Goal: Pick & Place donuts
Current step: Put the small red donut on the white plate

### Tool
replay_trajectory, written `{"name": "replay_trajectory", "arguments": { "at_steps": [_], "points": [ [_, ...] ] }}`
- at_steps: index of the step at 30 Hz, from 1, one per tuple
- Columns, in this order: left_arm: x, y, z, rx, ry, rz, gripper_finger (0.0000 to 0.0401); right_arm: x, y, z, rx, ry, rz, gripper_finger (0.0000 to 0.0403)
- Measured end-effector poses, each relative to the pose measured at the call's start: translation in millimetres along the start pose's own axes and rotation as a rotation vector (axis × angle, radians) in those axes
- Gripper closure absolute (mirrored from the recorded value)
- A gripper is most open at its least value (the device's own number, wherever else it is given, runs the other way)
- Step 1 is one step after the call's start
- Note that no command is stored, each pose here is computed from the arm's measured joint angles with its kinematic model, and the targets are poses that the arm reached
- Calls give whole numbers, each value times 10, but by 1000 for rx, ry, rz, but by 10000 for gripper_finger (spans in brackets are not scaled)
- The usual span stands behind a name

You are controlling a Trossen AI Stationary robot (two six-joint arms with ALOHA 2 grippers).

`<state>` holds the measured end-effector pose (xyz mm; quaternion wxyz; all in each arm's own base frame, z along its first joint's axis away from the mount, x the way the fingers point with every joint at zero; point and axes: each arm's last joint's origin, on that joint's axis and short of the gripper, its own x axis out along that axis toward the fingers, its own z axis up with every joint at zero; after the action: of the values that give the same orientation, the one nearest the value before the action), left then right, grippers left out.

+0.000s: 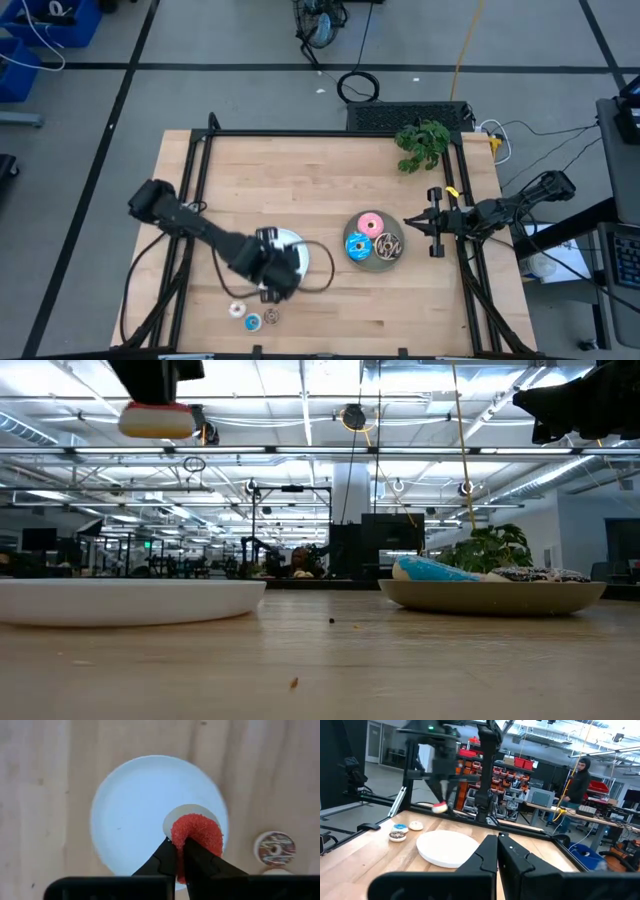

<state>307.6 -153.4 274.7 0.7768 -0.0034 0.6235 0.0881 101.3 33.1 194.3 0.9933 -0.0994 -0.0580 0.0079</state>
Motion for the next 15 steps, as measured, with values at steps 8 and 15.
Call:
{"name": "replay_trajectory", "arguments": {
  "at_steps": [8, 15],
  "points": [
    [307, 331, 289, -18, 34, 51, 393, 0, 0, -2, -4, 2, 0, 403],
    [963, 378, 307, 22, 191, 38, 378, 0, 4, -15, -13, 15, 2, 403]
  ]
}}
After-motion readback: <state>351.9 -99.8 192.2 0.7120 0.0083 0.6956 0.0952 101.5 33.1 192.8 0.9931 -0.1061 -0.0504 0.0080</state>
